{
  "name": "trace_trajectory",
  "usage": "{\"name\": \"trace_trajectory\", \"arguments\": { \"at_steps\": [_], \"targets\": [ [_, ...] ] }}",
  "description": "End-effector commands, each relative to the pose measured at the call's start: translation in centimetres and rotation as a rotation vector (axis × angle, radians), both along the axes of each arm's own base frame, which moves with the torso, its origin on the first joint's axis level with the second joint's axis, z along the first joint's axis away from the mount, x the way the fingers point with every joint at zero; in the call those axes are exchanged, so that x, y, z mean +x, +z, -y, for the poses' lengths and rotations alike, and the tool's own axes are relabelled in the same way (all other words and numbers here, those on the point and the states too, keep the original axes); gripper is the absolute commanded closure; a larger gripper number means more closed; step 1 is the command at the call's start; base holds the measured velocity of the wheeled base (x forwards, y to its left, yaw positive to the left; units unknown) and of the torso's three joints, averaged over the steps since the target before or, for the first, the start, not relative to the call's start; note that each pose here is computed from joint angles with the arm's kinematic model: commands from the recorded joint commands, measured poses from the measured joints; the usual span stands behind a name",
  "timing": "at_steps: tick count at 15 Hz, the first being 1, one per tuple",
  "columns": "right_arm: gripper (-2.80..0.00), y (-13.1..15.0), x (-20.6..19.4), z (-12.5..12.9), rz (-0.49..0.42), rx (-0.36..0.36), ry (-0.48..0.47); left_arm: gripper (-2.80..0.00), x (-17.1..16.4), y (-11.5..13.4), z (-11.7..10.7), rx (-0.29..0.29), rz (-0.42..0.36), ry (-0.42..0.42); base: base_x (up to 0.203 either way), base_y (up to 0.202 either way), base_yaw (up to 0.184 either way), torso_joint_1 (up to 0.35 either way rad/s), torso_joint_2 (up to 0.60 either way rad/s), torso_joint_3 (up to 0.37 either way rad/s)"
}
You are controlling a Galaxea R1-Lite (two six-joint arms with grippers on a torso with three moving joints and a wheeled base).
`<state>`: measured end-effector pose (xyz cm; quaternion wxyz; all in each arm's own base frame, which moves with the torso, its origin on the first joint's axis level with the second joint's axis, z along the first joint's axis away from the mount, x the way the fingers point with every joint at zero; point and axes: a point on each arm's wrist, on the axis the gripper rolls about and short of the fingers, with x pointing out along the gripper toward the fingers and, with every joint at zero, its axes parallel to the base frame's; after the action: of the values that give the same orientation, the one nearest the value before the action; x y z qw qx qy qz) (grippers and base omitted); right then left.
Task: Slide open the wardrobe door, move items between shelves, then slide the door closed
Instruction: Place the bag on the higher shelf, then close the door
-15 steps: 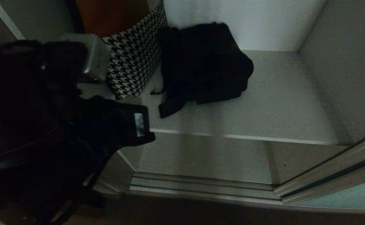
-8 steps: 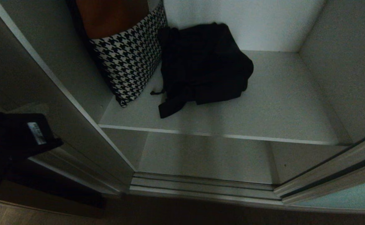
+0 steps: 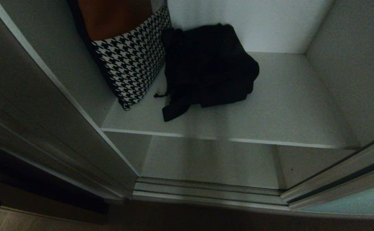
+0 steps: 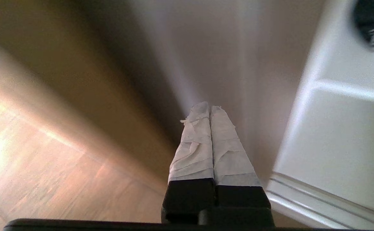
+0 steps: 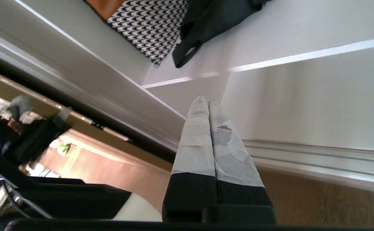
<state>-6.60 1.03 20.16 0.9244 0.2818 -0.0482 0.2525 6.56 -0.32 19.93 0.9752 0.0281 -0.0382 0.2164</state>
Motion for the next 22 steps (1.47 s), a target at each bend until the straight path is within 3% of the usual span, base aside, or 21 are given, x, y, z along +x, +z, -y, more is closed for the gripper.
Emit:
{"name": "trace_trajectory", "arguments": {
  "at_steps": [1,6,9,12,13,15,17,19,22],
  "targets": [
    [0.0,-0.7,-0.5,0.0,0.018,0.001,0.005,0.0,-2.6,-1.6,-0.9,-0.016,0.066,0.052,0.0,0.0,0.0,0.0,0.0,0.0],
    [0.0,-3.4,0.3,0.1,-0.04,0.024,-0.022,0.0,-5.3,-6.3,-1.6,-0.012,0.056,0.162,0.0,0.0,0.0,0.0,0.0,0.0],
    [0.0,-4.0,0.7,0.1,-0.063,0.023,-0.022,0.0,-6.3,-8.7,-1.7,-0.059,-0.071,0.174,0.0,0.0,0.0,0.0,0.0,0.0],
    [0.0,-4.3,0.9,0.1,-0.072,0.026,-0.024,0.0,-7.0,-8.9,-1.7,-0.046,-0.027,0.186,0.0,0.0,0.0,0.0,0.0,0.0],
    [0.0,-4.9,1.1,0.1,-0.087,0.028,-0.034,0.0,-7.7,-9.3,-1.6,-0.035,0.002,0.134,0.0,0.0,0.0,0.0,0.0,0.0],
    [0.0,-5.8,1.4,0.1,-0.09,0.021,-0.041,0.0,-9.0,-10.3,-1.2,0.026,0.034,-0.065,0.0,0.0,0.0,0.0,0.0,0.0],
    [0.0,-6.3,1.6,0.1,-0.099,0.021,-0.039,0.0,-9.2,-10.9,-0.7,0.078,-0.012,-0.282,0.0,0.0,0.0,0.0,0.0,0.0],
    [0.0,-6.6,1.5,0.1,-0.094,0.018,-0.036,0.0,-8.9,-12.0,-0.3,0.069,-0.075,-0.469,0.0,0.0,0.0,0.0,0.0,0.0],
    [0.0,-6.6,1.5,0.1,-0.084,0.015,-0.037,0.0,-8.9,-12.3,-0.3,0.003,-0.087,-0.467,0.0,0.0,0.0,0.0,0.0,0.0]
  ]
}}
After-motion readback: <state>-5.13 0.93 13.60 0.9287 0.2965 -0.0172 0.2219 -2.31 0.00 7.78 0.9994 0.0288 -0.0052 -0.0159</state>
